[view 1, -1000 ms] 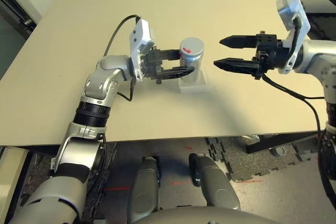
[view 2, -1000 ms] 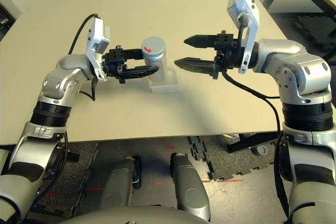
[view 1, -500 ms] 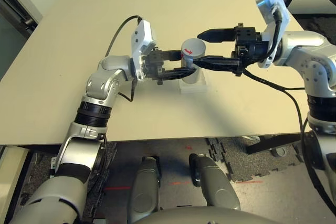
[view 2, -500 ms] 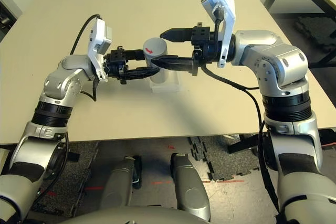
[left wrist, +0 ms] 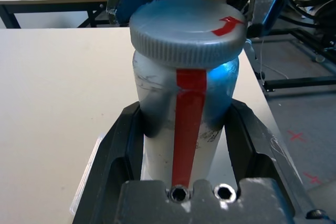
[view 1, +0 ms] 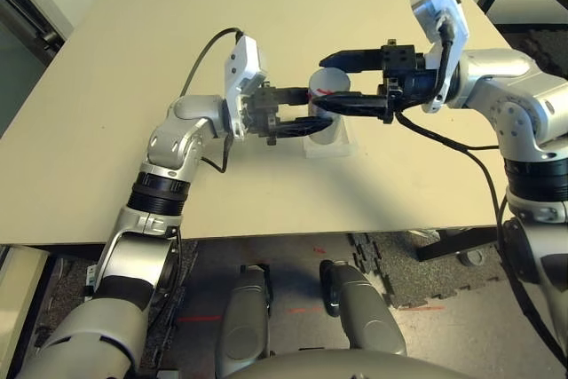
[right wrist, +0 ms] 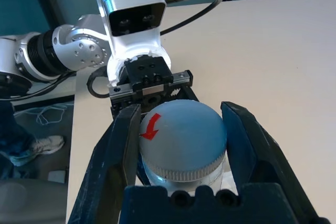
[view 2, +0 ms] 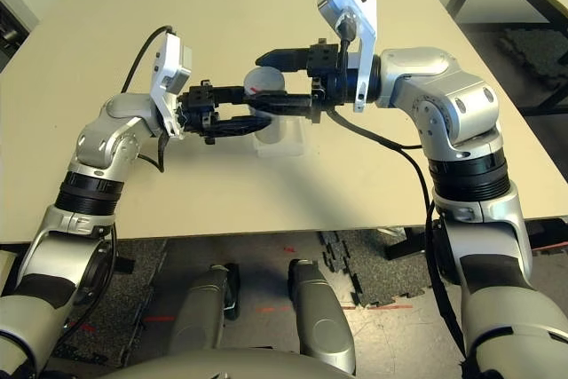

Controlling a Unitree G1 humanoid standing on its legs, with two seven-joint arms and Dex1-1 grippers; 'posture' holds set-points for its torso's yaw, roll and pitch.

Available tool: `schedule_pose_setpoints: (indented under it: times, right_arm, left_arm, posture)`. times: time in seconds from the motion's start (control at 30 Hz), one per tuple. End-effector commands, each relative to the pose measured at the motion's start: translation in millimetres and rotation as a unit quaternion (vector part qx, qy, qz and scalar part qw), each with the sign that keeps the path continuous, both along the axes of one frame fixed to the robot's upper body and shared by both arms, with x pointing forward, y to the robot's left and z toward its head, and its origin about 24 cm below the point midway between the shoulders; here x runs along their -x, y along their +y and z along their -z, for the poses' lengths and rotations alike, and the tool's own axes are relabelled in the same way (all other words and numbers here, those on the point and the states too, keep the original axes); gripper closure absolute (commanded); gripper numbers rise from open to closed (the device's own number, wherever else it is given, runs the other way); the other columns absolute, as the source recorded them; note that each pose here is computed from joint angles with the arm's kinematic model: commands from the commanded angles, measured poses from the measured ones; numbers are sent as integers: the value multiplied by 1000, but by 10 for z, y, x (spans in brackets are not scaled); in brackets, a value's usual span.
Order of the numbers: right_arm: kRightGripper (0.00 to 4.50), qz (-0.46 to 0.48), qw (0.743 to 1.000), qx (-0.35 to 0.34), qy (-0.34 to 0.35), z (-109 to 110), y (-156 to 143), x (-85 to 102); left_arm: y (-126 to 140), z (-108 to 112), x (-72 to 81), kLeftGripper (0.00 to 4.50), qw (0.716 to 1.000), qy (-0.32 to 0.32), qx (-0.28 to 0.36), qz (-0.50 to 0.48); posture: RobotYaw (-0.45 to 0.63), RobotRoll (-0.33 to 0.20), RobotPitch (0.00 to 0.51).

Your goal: Pour the medicine from the bottle into the box.

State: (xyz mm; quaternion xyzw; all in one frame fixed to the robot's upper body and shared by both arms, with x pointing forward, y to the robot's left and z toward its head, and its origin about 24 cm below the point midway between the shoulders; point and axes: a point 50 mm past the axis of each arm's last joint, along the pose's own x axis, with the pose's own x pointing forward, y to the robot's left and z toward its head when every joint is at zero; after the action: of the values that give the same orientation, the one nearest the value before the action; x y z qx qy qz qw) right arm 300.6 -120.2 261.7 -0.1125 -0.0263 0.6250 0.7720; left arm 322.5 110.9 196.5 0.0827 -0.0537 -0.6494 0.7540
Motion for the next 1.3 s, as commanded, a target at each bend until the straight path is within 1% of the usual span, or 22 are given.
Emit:
schedule_pose_setpoints:
  times: [0.03, 0.17, 0.23, 0.53, 0.67, 0.7, 0.8, 0.9, 1.1, 1.13, 1.2, 1.3]
  right_arm:
    - [1967, -10, 1000, 19, 4, 47, 32, 19]
    - [1967, -9, 1000, 21, 11, 51, 28, 24]
    - [1967, -5, 1000, 9, 11, 3, 35, 11]
    - [1967, 47, 996, -81, -5, -519, -8, -169]
    - [1967, 96, 990, -107, -5, -587, -90, -283]
    - [1967, 113, 988, -108, -6, -575, -121, -320]
    - [1967, 173, 980, -103, -8, -459, -252, -451]
    - [1967, 233, 967, -106, 2, -270, -393, -564]
    - [1967, 294, 949, -115, 20, 61, -531, -617]
    - [1967, 308, 944, -118, 23, 127, -561, -621]
    - [1967, 342, 930, -132, 30, 262, -629, -631]
    - [1967, 392, 906, -154, 35, 423, -731, -641]
  left_arm:
    - [-12, 23, 3, 2064, 1000, 2, -1, 0]
    - [-13, 28, 0, 2064, 1000, 3, -1, 0]
    - [-14, 33, 1, 2064, 1000, 3, -2, 0]
    - [-21, 52, 3, 2065, 1000, 0, -5, -3]
    - [-17, 36, -20, 2065, 1000, -8, 1, -17]
    - [-15, 19, -41, 2065, 999, -14, 7, -28]
    - [11, -76, -172, 2065, 995, -43, 29, -89]
    - [90, -190, -343, 2065, 981, -70, 63, -170]
    - [288, -265, -528, 2065, 950, -98, 103, -280]
    - [345, -271, -559, 2065, 941, -101, 111, -305]
    - [475, -269, -611, 2065, 920, -107, 125, -355]
    - [626, -228, -640, 2065, 893, -114, 143, -410]
  posture:
    - [-24, 0, 177]
    - [-24, 0, 177]
    - [-23, 0, 177]
    - [-18, 0, 175]
    - [-17, 0, 175]
    - [-17, 0, 175]
    - [-15, 0, 176]
    - [-13, 0, 176]
    - [-10, 0, 175]
    - [-10, 0, 175]
    - [-7, 0, 174]
    - [-4, 0, 174]
